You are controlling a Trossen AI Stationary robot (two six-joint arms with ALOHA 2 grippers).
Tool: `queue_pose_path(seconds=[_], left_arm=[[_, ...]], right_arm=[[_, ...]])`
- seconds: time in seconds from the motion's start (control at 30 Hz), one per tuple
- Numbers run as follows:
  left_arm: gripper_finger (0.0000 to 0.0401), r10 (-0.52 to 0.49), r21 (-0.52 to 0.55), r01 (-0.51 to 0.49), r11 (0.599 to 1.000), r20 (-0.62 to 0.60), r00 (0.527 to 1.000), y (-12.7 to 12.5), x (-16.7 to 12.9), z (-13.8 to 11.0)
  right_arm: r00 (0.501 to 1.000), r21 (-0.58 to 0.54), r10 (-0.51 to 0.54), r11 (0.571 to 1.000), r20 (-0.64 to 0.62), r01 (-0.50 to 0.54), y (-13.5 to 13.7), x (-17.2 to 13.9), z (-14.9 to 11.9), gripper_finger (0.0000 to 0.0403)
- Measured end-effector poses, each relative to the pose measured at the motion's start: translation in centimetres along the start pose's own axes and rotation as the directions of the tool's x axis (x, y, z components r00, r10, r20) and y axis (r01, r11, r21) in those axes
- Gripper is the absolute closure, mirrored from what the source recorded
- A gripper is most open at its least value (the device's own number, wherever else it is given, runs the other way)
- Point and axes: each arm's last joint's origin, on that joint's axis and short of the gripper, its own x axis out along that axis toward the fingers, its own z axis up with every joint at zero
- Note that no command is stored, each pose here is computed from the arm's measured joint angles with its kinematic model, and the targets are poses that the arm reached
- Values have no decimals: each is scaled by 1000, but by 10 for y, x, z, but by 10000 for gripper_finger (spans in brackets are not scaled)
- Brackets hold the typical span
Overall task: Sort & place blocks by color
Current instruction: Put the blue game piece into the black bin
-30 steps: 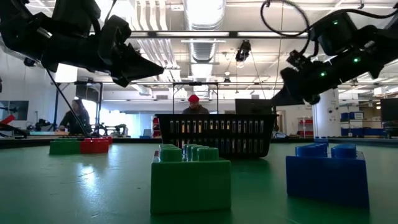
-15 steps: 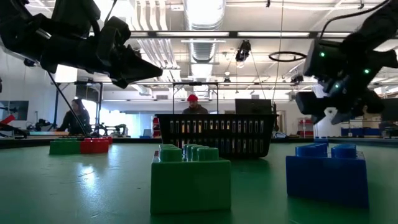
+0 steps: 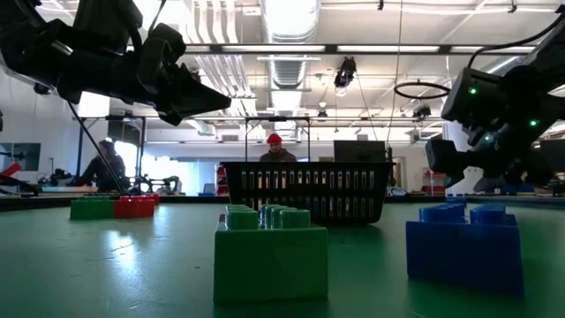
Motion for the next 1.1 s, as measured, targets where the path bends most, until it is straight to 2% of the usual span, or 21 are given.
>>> queue_pose_path(seconds=[0.37,0.5,0.67,0.8,1.1], left_arm=[[401,0,0,0,1000,4,1000,0,0,1],[401,0,-1,0,1000,3,1000,0,0,1],[401,0,0,0,1000,2,1000,0,0,1],[401,0,0,0,1000,2,1000,0,0,1],[401,0,0,0,1000,-1,1000,0,0,0]], right_arm=[[997,-83,-69,994,-47,65,9,12,-15,151],[994,-115,-95,990,-57,88,13,17,-20,167],[992,-125,-105,988,-64,96,17,19,-22,215],[992,-166,-75,984,-98,58,22,17,-18,265],[966,-269,120,946,-231,-182,36,0,2,384]])
